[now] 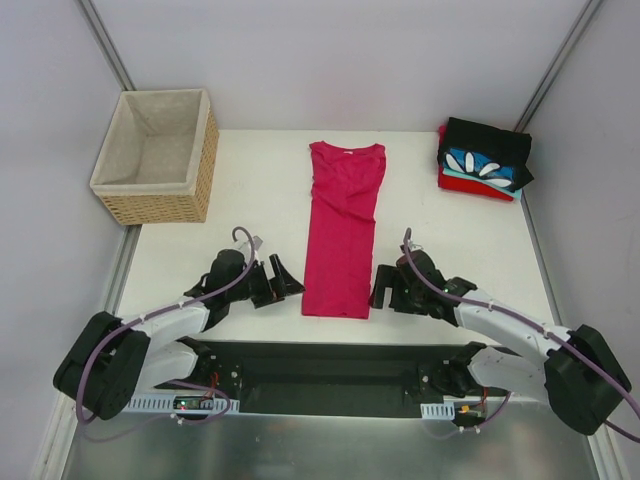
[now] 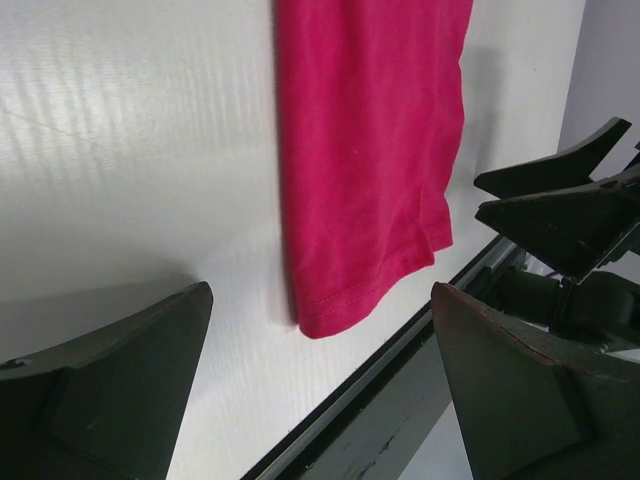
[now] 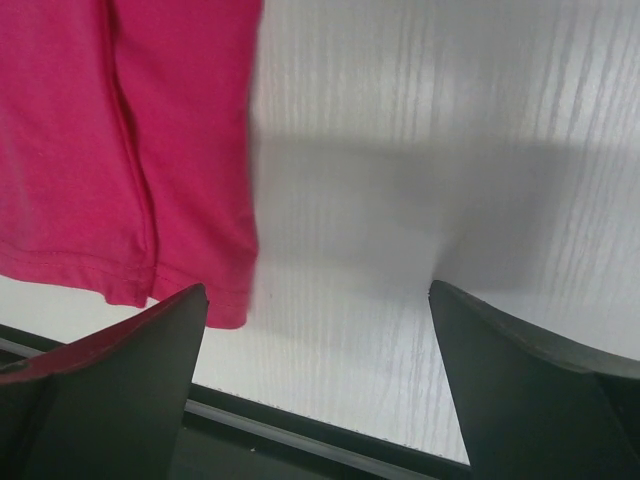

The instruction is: Fold and stack the t-shirts

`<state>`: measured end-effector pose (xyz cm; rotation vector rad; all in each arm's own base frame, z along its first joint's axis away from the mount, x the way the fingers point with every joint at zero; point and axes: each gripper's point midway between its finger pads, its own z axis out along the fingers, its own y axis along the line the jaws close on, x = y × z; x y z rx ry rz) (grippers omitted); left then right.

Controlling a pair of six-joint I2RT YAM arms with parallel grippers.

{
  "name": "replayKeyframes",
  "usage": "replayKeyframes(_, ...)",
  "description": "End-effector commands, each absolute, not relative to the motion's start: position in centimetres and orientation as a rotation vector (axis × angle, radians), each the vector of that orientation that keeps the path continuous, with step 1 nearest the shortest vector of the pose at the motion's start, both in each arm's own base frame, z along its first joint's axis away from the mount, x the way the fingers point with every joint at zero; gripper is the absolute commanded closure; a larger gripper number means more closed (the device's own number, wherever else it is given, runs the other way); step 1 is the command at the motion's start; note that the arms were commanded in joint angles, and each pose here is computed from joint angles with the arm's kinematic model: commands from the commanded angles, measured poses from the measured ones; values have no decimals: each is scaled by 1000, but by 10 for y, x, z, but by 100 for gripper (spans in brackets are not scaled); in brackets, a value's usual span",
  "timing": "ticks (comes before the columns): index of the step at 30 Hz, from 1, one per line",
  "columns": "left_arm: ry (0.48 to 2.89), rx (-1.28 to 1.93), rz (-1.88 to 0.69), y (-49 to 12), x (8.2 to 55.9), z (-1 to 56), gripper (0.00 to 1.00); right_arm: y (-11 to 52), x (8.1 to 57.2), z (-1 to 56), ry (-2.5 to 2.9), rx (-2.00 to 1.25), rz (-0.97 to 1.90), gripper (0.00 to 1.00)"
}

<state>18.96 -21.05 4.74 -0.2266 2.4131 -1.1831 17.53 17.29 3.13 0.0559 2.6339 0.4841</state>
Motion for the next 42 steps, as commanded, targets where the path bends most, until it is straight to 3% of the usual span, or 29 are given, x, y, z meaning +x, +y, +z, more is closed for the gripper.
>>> replayKeyframes(1,2421,-198,-1217,-220,181,37,8,161,157,19,2666,149,437,4)
replayKeyframes(14,2532,-205,-1276,-228,150,16,12,157,145,15,2651,162,438,23)
replayKeyframes(19,2573,-241,-1272,-222,132,7,18,158,146,18,2657,159,434,23)
replayKeyframes(38,2649,-262,-1263,-229,126,-25,58,155,144,24,2645,174,419,23)
replayKeyframes(42,2658,-278,-1265,-230,126,-29,63,154,144,23,2646,175,412,23)
